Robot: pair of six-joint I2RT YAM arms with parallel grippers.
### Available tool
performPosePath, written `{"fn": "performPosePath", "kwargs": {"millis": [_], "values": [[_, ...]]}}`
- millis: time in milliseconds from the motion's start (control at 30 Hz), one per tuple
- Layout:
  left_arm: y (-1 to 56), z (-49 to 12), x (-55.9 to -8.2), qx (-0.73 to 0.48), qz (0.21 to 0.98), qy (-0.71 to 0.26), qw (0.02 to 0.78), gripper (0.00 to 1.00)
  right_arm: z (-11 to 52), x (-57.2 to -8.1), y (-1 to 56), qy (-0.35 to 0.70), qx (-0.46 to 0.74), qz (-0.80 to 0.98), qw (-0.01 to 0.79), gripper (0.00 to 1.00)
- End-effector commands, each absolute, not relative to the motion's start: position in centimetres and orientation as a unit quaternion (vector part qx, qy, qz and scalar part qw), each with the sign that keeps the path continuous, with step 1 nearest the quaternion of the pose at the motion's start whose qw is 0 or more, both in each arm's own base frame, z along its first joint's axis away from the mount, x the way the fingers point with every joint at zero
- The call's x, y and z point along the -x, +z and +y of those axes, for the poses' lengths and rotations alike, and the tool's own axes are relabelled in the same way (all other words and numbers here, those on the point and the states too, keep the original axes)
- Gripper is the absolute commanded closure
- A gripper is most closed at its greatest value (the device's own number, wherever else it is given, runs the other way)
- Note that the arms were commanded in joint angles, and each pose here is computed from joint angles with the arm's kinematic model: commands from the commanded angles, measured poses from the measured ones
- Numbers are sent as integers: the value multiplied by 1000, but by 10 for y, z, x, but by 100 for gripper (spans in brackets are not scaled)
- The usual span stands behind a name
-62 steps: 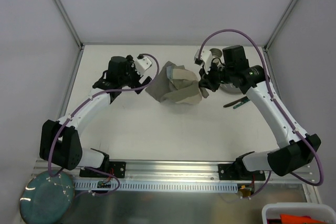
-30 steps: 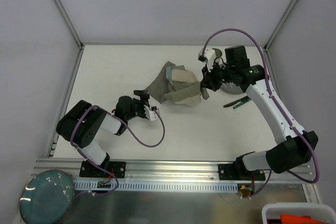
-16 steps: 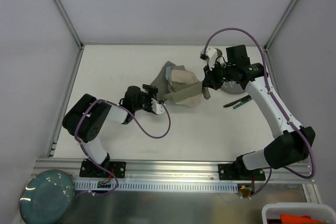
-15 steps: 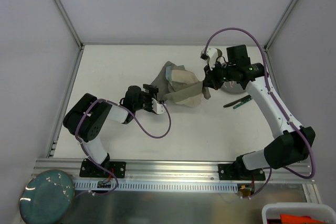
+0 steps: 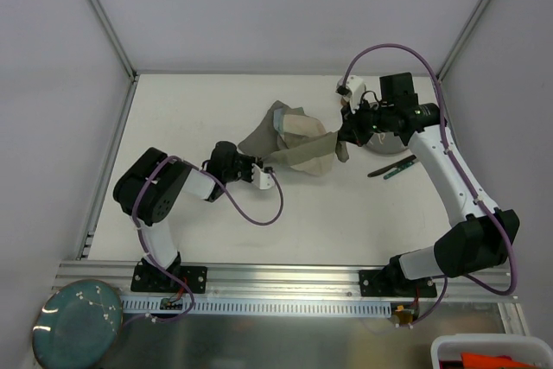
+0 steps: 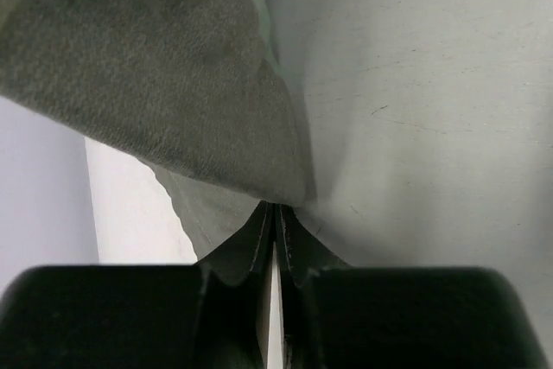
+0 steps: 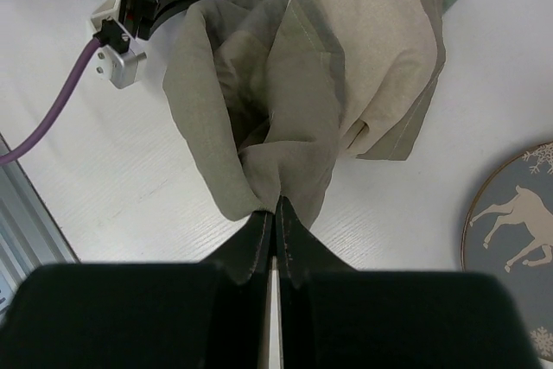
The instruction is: Set the dinner table for one person
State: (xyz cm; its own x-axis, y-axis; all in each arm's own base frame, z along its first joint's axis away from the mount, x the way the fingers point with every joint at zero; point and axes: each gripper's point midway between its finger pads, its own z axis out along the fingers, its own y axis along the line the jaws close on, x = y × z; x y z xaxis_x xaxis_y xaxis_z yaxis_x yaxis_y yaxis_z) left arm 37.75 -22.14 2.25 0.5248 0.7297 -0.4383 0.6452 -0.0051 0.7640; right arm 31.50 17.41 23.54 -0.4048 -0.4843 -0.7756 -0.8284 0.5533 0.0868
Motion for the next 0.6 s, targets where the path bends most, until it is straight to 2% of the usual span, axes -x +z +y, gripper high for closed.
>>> {"fn": "performPosePath", "kwargs": {"millis": [0,200,300,567], "values": [[17,-226,-375,-710,492,22,503,100,176,-316,257,247,406,790,387,100],[28,-224,-376,-695,509,20,508,100,174,-316,249,256,401,794,378,100],[53,-217,-385,-678,520,35,518,100,173,-320,243,251,399,797,378,100],[159,-183,-392,-620,545,76,560,100,169,-340,266,256,389,787,405,100]]}}
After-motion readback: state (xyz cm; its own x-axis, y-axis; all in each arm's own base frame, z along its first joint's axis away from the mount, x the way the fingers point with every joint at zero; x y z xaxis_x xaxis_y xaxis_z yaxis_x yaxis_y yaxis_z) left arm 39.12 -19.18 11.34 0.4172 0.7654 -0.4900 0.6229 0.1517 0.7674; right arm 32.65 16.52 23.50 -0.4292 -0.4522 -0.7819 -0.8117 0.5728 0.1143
